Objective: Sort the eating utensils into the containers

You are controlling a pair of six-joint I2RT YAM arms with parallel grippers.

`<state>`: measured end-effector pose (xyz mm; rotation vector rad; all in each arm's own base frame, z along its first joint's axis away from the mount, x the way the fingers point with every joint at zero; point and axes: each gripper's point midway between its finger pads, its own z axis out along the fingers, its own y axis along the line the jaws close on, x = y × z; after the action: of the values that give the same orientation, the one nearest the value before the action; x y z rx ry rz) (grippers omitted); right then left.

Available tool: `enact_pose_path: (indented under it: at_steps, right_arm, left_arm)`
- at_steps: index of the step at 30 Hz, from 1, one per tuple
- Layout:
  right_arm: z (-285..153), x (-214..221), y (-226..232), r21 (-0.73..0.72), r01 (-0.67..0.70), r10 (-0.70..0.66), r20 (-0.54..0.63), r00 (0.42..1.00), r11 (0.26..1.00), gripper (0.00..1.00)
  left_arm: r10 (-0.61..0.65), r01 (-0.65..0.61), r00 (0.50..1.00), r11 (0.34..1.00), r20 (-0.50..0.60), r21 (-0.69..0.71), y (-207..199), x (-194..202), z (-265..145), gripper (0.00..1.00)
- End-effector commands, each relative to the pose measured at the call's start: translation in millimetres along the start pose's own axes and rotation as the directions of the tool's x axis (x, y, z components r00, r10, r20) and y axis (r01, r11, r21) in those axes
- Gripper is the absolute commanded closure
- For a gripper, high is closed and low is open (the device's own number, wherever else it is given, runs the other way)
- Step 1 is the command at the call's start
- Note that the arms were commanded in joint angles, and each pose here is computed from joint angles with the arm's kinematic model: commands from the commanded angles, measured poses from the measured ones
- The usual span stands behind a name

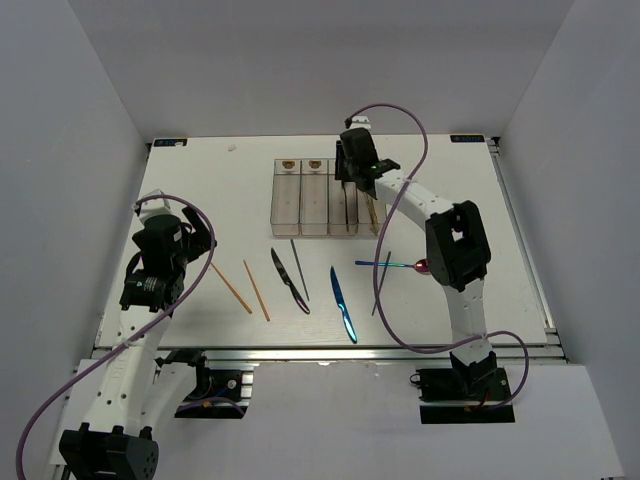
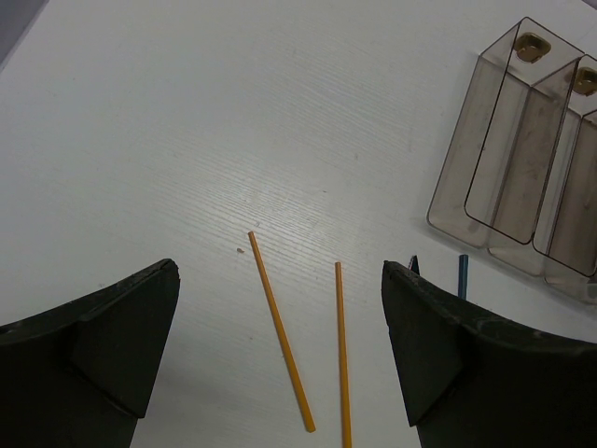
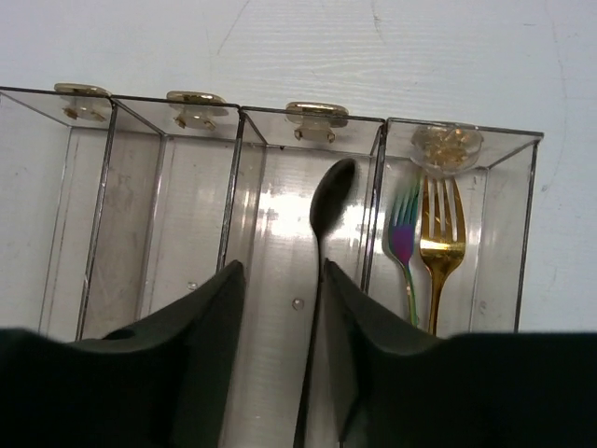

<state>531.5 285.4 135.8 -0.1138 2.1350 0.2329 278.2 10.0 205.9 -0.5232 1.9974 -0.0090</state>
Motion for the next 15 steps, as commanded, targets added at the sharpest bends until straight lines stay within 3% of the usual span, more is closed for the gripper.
enact_pose_path:
  at_steps: [1,3,5,10,14,15]
  right_arm:
    - [-37.6,-49.1,0.4,-0.004,-0.032,0.032,0.103,0.994,0.999,0.53]
    - [-54.7,-60.1,-3.7,0.007,-0.042,0.041,0.122,0.992,0.999,0.41]
    - [-74.7,-64.6,-10.7,0.026,-0.048,0.044,0.12,0.992,0.999,0.11]
    - [-113.5,-41.1,-54.6,0.228,-0.165,0.15,0.08,0.985,0.96,0.11]
    - [-146.6,1.1,-84.8,0.357,-0.284,0.284,0.053,0.957,0.89,0.11]
    - [-152.8,31.1,-96.4,0.414,-0.282,0.308,0.005,0.952,0.865,0.11]
  left_arm:
    - [0.0,0.0,1.0,1.0,0.027,0.02,-3.5,-6.1,-3.7,0.02]
    - [0.0,0.0,1.0,1.0,0.027,0.02,-3.5,-6.1,-3.7,0.02]
    - [0.0,0.0,1.0,1.0,0.027,0.02,-3.5,-6.1,-3.7,0.02]
    - [0.001,-0.002,1.0,1.0,0.025,0.017,-3.4,-5.6,-3.1,0.02]
    - [0.004,-0.004,1.0,1.0,0.019,0.013,-3.0,-4.6,-1.8,0.02]
    - [0.004,-0.004,1.0,1.0,0.019,0.013,-3.0,-4.5,-1.8,0.02]
